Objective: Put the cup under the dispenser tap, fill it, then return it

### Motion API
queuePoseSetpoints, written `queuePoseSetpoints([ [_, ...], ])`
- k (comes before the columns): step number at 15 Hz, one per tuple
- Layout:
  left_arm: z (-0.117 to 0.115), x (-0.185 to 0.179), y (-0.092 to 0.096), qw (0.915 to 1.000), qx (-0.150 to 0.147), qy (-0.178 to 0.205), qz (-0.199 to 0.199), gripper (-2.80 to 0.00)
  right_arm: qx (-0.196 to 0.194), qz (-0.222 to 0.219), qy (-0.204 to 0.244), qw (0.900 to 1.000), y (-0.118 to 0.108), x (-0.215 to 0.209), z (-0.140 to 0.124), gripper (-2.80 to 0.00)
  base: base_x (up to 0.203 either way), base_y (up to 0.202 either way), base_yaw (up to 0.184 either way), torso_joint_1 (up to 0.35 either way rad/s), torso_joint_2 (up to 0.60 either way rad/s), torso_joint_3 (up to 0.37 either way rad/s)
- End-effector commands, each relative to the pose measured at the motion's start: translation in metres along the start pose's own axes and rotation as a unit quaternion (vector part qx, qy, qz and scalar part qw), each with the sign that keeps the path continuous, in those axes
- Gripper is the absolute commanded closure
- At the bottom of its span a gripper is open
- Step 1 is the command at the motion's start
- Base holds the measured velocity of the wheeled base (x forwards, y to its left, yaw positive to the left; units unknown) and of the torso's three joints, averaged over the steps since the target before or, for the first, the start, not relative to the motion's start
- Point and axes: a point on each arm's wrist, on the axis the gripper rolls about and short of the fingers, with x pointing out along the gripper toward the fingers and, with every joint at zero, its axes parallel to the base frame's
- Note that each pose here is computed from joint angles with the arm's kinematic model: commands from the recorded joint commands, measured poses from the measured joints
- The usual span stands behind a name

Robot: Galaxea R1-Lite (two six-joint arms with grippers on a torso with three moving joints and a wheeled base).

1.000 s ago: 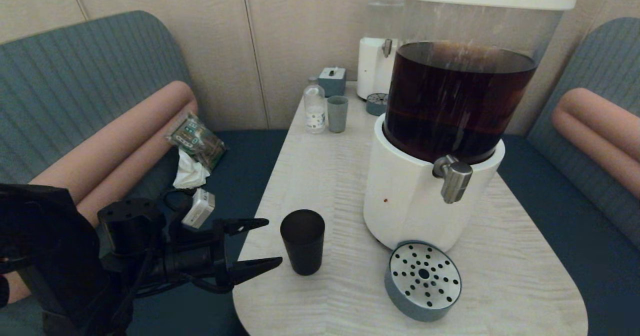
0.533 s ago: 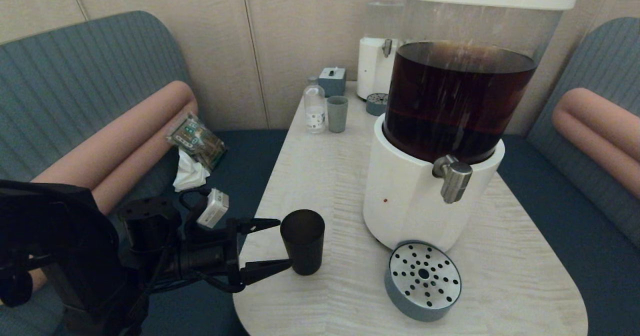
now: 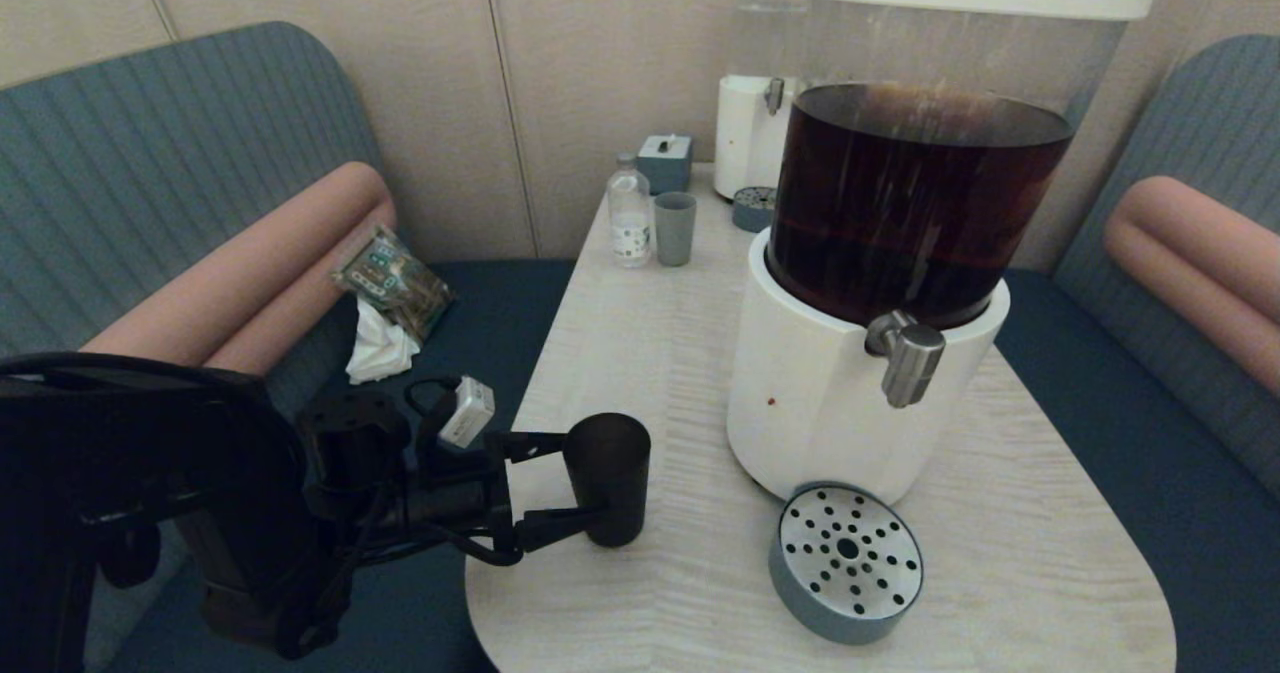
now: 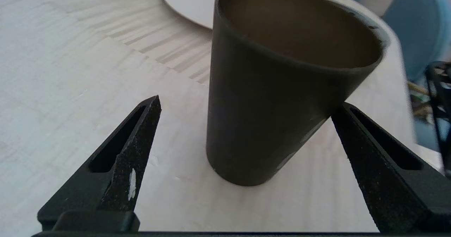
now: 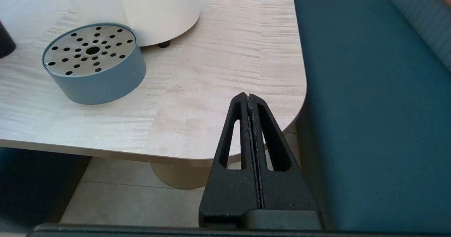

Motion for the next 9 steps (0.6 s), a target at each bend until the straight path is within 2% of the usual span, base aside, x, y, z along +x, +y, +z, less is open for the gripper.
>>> queuePoseSetpoints([
  [1,-0.0073,0.0091,0.0052,1.0000,0.001,0.000,-0.004,-2.80,0.000,0.001,0.000,1.000,0.0000,0.0000,0.0000,0.00,0.000,0.000,0.000,0.000,0.00,0.000],
  [9,-0.0110,0.0182,0.0060,1.0000,-0.002,0.002,-0.002,-2.80,0.000,0.001,0.001,1.000,0.0000,0.0001,0.0000,0.00,0.000,0.000,0.000,0.000,0.00,0.000],
])
